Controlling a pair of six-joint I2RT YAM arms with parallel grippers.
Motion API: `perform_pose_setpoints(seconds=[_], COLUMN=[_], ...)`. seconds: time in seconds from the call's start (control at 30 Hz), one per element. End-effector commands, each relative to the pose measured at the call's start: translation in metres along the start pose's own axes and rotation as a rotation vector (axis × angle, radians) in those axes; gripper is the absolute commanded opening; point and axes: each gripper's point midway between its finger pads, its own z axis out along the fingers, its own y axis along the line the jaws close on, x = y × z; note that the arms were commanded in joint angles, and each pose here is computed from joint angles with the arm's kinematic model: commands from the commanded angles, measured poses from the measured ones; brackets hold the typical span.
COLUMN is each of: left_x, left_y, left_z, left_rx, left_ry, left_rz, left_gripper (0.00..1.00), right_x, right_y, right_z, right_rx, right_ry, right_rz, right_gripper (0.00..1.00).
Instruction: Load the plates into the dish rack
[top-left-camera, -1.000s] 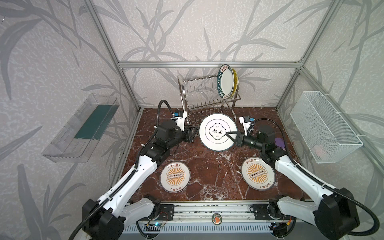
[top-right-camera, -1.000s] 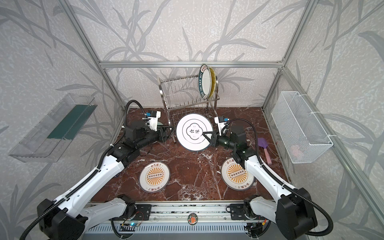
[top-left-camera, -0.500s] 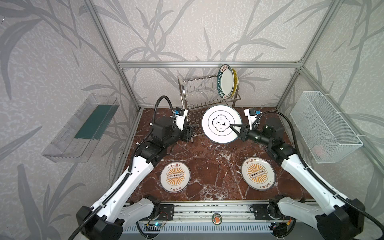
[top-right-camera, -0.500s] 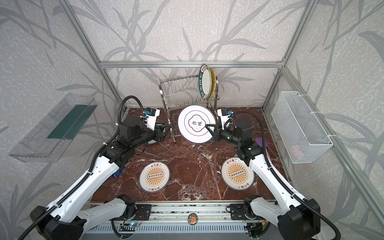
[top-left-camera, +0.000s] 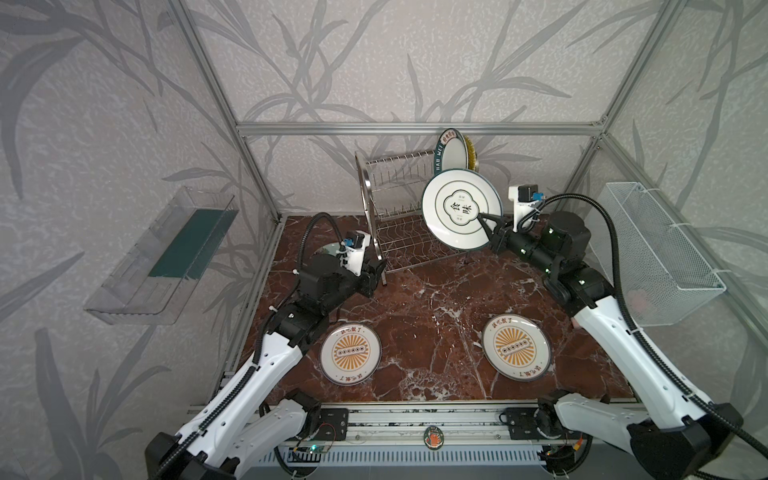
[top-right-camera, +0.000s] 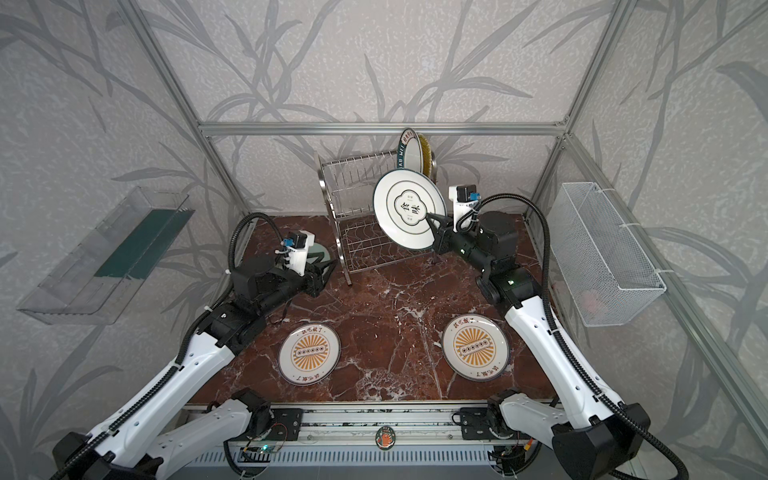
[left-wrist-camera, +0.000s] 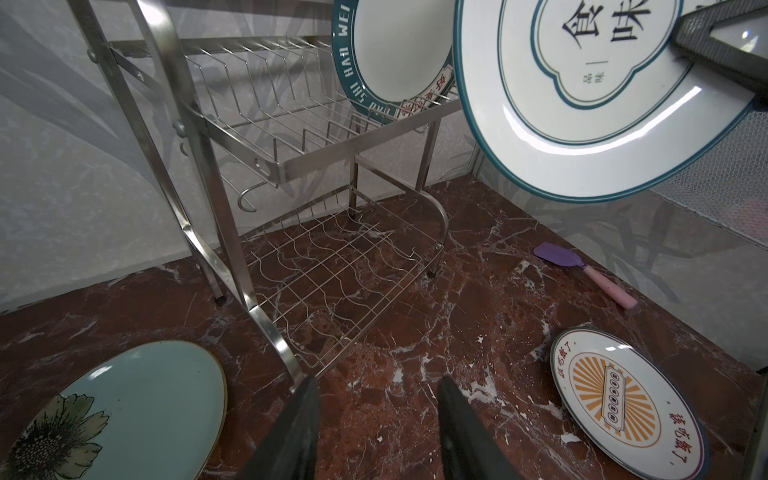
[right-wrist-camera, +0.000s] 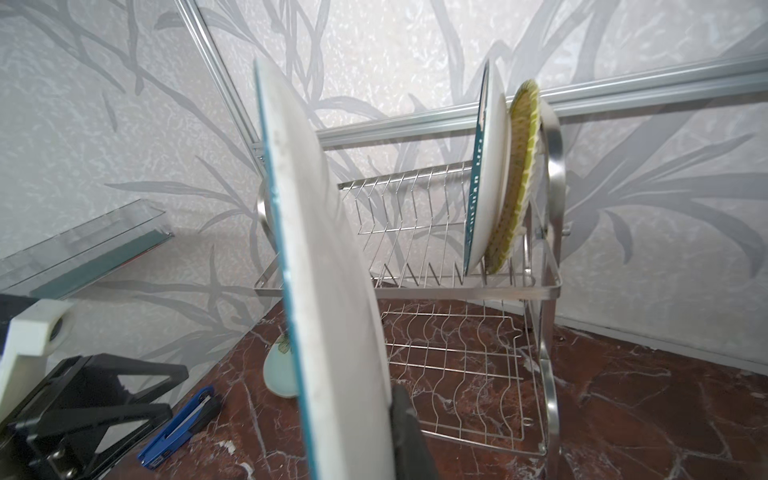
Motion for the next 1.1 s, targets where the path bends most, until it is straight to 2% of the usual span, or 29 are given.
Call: perform_pose_setpoints(seconds=[0.0, 0.23, 0.57, 1.07], left_x=[-0.010, -0.013, -0.020, -0.019], left_y=[-0.001, -0.007, -0.010, -0.016], left_z=[-0.001, 0.001, -0.010, -0.009], left_rx=[0.003, 0.035, 0.045, 0.086], left_ry=[-0.061, -0.046, -0.092, -0.102], left_rz=[0.015, 0.009, -0.009, -0.036], left_gripper=[0.45, 0.45, 0.45, 0.45], right_x=[-0.039, -0.071, -0.099, -0.109], right_y=[-0.005, -0.004, 0.000, 0.005], right_z=[0.000, 0.016, 0.040, 0.073], right_rx=[0.059, 0.138, 0.272, 0.390], right_ry=[-0.097, -0.145, -0.230, -0.304], right_rz=[-0.054, -0.116, -0.179, -0.253], right_gripper=[0.00, 0.00, 0.00, 0.00])
